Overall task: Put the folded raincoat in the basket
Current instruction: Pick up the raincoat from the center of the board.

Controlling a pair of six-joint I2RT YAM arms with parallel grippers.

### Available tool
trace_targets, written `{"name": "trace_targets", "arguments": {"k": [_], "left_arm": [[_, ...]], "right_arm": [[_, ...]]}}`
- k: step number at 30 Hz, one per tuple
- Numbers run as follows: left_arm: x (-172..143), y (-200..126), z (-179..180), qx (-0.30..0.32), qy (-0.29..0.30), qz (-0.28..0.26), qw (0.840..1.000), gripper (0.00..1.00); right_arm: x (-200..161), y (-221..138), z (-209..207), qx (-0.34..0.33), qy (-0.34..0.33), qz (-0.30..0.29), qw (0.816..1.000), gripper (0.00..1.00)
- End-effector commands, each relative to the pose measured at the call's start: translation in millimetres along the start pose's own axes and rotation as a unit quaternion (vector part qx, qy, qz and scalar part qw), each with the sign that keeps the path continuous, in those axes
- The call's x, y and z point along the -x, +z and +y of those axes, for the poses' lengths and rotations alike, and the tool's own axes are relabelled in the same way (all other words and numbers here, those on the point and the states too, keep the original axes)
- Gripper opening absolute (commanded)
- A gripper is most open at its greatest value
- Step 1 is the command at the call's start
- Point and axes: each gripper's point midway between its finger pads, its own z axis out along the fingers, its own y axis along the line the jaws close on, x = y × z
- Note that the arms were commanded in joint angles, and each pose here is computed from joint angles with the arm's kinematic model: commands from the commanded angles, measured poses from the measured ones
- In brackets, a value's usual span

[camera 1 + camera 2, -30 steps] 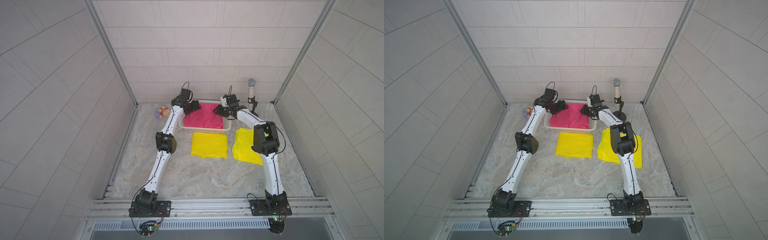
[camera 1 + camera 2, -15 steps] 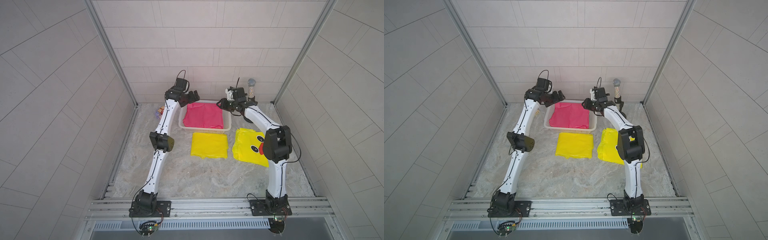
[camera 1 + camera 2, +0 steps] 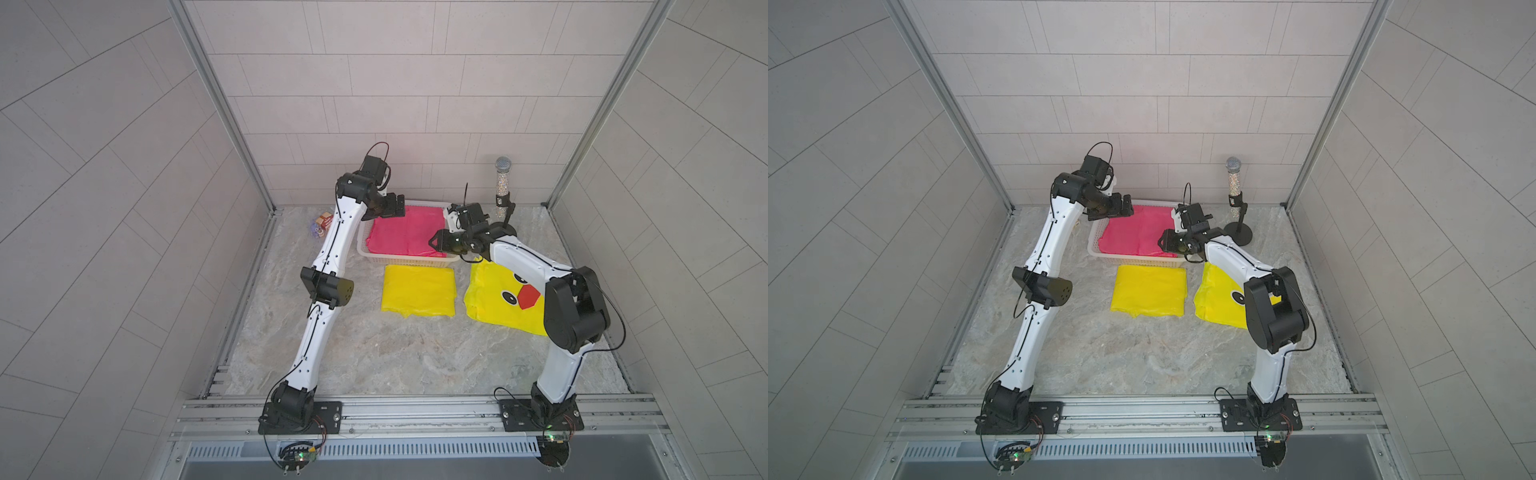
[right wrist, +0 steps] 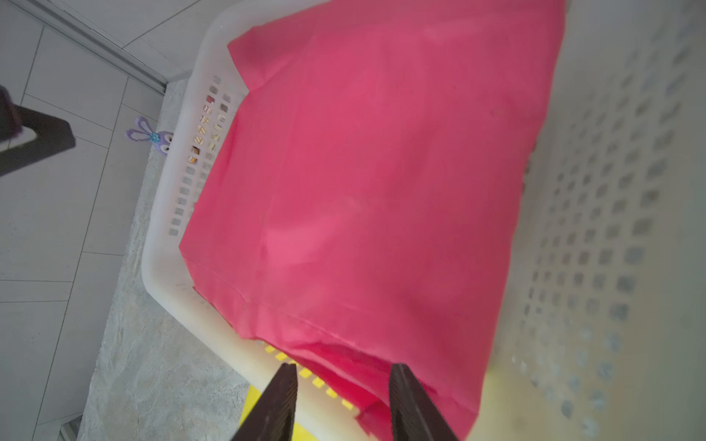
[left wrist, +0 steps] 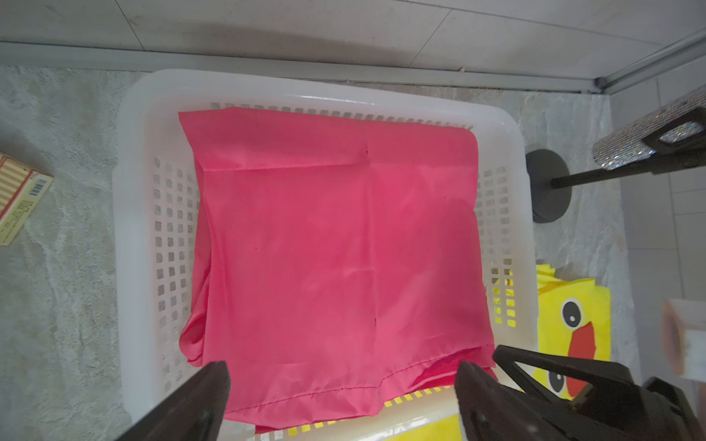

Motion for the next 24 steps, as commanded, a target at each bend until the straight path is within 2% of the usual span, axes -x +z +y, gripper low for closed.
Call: {"name": "trace_targets", "arguments": {"k": [1,5,9,13,15,17,19,21,24], "left_arm": [[22,-67,-19,0.010,0.060,-0.081,0.995,1.00],[47,-120,-35,0.036,0.119,-0.169,0.978,0.99],[64,-174,-52,0.041,0.160,-0.245,0.955,0.98],[80,-245,-58,0.055,0.181,-0.332,0.924,0.98],[81,-282,-62,0.054,0.190,-0.369,0.908,0.98],[78,-318,-63,0.052,0.191,-0.400,0.895,0.98],[71,-351,-63,0.044,0.184,-0.427,0.884,0.99],[63,-371,-61,0.041,0.178,-0.437,0.881,1.00],[45,-381,-50,0.055,0.167,-0.419,0.891,1.00]], "right_arm": [[36,-52,25,0.023,-0.033,-0.099,0.994,0.47],[32,-85,35,0.033,-0.063,-0.139,0.988,0.52],[24,-117,42,0.038,-0.096,-0.182,0.978,0.64],[12,-142,41,0.035,-0.114,-0.197,0.973,0.76],[2,-148,39,0.029,-0.128,-0.187,0.974,0.79],[-8,-151,29,0.005,-0.133,-0.174,0.976,0.79],[-17,-155,3,-0.059,-0.116,-0.163,0.978,0.79],[-27,-156,-13,-0.091,-0.105,-0.153,0.978,0.79],[-51,-148,-22,-0.094,-0.092,-0.128,0.983,0.80]]}}
